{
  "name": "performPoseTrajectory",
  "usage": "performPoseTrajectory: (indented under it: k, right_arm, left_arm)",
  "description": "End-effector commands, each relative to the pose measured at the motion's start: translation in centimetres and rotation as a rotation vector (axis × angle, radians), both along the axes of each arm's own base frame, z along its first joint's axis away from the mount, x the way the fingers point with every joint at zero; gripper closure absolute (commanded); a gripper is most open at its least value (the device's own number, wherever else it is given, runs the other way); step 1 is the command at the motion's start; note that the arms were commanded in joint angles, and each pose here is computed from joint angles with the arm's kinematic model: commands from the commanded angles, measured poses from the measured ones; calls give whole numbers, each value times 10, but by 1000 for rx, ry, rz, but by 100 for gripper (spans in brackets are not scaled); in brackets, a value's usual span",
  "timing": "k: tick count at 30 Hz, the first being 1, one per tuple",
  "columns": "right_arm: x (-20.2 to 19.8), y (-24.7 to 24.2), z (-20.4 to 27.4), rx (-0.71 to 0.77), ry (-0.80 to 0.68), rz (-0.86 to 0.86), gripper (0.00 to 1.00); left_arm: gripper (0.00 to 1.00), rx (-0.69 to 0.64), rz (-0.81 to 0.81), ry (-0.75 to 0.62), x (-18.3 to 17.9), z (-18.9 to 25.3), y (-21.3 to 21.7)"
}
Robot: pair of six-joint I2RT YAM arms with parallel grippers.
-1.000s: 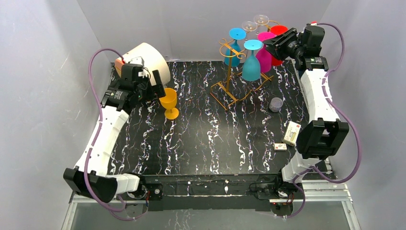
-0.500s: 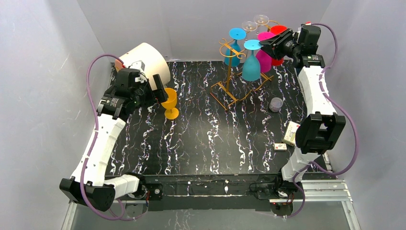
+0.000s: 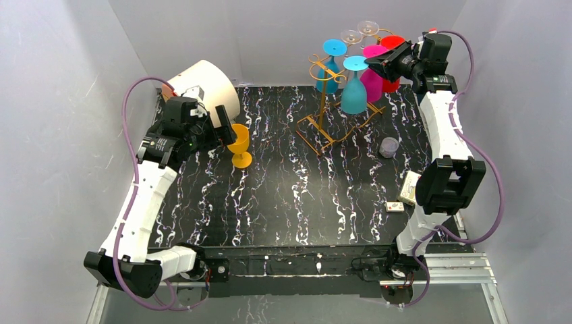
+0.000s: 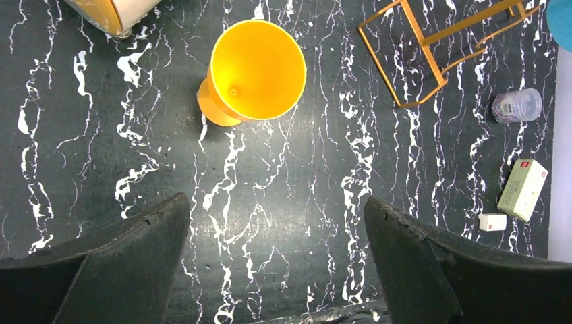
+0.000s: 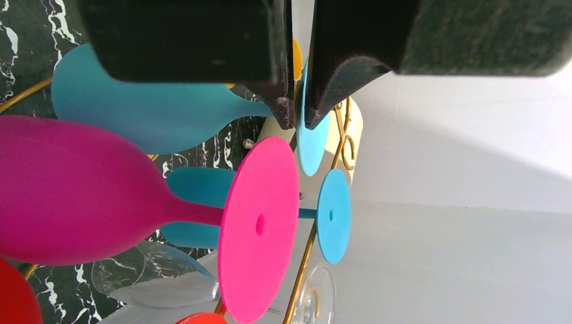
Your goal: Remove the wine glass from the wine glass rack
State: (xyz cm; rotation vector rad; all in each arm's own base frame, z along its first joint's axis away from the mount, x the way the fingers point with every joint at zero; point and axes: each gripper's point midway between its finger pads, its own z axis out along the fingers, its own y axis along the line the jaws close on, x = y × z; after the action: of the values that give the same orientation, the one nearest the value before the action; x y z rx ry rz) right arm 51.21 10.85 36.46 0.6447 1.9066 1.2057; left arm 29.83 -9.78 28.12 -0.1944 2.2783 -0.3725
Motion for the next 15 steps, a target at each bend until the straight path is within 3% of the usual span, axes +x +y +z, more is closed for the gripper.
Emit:
performPoseTrajectory:
  k: [1, 3, 6, 15]
  right_arm:
    - [-5, 3, 23, 10, -58, 34, 82]
    - [-6, 3, 24, 12, -56, 34, 84]
    - [-7, 2, 25, 11, -49, 23, 95]
    - [-20, 1, 37, 57, -38, -6, 99]
  left_arm:
    - [2, 35, 21, 7, -1, -1, 8]
    - [2, 25, 18, 1, 0, -1, 7]
    - [2, 18, 13, 5, -2, -3, 5]
    - [2, -11, -10, 23, -4, -7, -2]
